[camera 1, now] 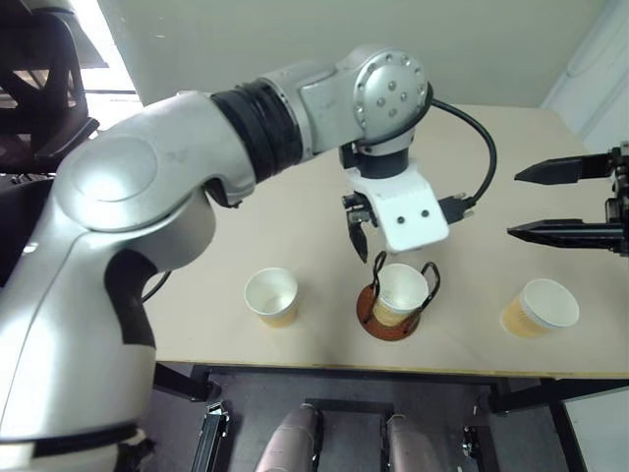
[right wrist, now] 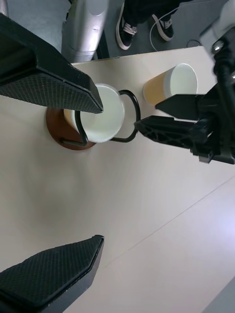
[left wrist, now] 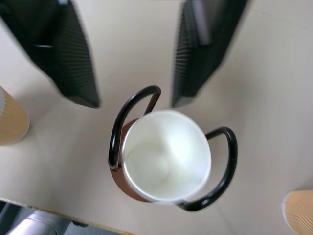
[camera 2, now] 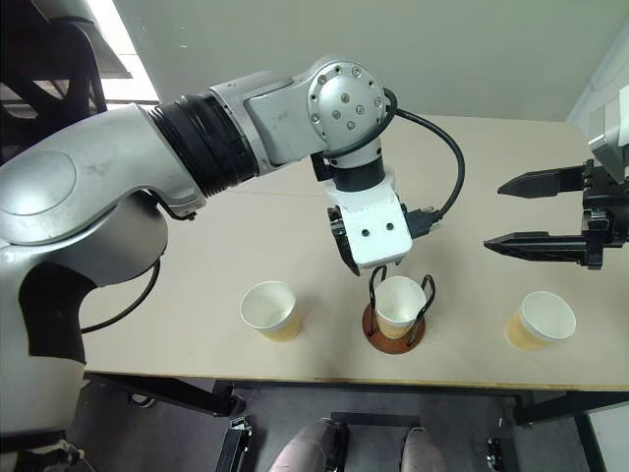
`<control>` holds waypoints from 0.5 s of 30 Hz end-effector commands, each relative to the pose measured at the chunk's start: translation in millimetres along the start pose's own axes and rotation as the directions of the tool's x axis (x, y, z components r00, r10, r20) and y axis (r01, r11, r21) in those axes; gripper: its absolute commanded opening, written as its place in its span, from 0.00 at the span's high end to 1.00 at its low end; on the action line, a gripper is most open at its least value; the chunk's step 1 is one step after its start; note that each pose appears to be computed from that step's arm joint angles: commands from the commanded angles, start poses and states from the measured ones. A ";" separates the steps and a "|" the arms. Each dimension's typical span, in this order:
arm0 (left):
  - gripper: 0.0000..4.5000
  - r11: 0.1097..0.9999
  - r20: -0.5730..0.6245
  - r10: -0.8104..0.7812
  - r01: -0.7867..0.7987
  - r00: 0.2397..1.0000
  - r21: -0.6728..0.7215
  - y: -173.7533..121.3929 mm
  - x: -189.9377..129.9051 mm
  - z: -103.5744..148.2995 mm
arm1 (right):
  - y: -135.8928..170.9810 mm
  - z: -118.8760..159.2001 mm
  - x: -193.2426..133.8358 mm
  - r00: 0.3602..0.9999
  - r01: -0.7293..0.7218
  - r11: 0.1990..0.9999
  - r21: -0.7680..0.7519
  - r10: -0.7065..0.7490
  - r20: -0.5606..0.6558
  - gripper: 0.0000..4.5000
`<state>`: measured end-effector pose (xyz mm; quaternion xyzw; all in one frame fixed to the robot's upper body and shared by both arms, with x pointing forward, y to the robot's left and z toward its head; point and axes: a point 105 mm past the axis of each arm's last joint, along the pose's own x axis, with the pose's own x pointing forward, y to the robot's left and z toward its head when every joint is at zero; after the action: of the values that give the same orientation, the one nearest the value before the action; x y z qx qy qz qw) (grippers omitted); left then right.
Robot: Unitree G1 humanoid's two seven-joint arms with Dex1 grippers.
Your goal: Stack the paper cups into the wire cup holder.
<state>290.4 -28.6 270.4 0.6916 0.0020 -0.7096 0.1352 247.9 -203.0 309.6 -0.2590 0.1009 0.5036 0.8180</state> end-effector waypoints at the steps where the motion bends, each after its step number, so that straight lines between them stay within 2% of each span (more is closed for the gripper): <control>1: 0.10 0.999 0.010 0.030 -0.030 1.000 0.016 6.0 -7.6 3.2 | -2.1 7.9 -7.5 0.999 0.041 0.998 -0.039 -0.040 0.014 0.10; 2: 0.01 0.997 0.048 0.081 -0.080 0.996 -0.011 11.0 -10.0 3.8 | -2.9 7.3 -7.4 0.999 0.046 0.998 -0.038 -0.045 0.014 0.10; 6: 0.00 0.963 0.160 0.248 -0.226 0.955 -0.145 11.9 -21.3 -3.5 | -3.8 5.0 -6.1 0.998 0.064 0.998 -0.004 -0.064 0.018 0.10; 10: 0.00 0.868 0.192 0.430 -0.345 0.882 -0.358 -5.3 -40.7 -28.2 | 3.1 6.2 -1.0 0.997 0.058 0.994 0.089 -0.063 0.054 0.10; 13: 0.00 0.771 0.196 0.523 -0.362 0.830 -0.524 -33.7 -48.7 -45.9 | 10.4 0.2 2.6 0.998 0.048 0.989 0.143 -0.051 0.020 0.10; 15: 0.00 0.730 0.220 0.547 -0.331 0.808 -0.598 -51.0 -50.6 -45.9 | 15.2 -5.3 2.4 0.999 0.037 0.984 0.177 -0.034 -0.016 0.10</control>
<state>336.2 33.6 298.5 0.4820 0.0059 -0.7319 0.4817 243.9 -197.9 290.8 -0.1814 0.1501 0.4822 0.8438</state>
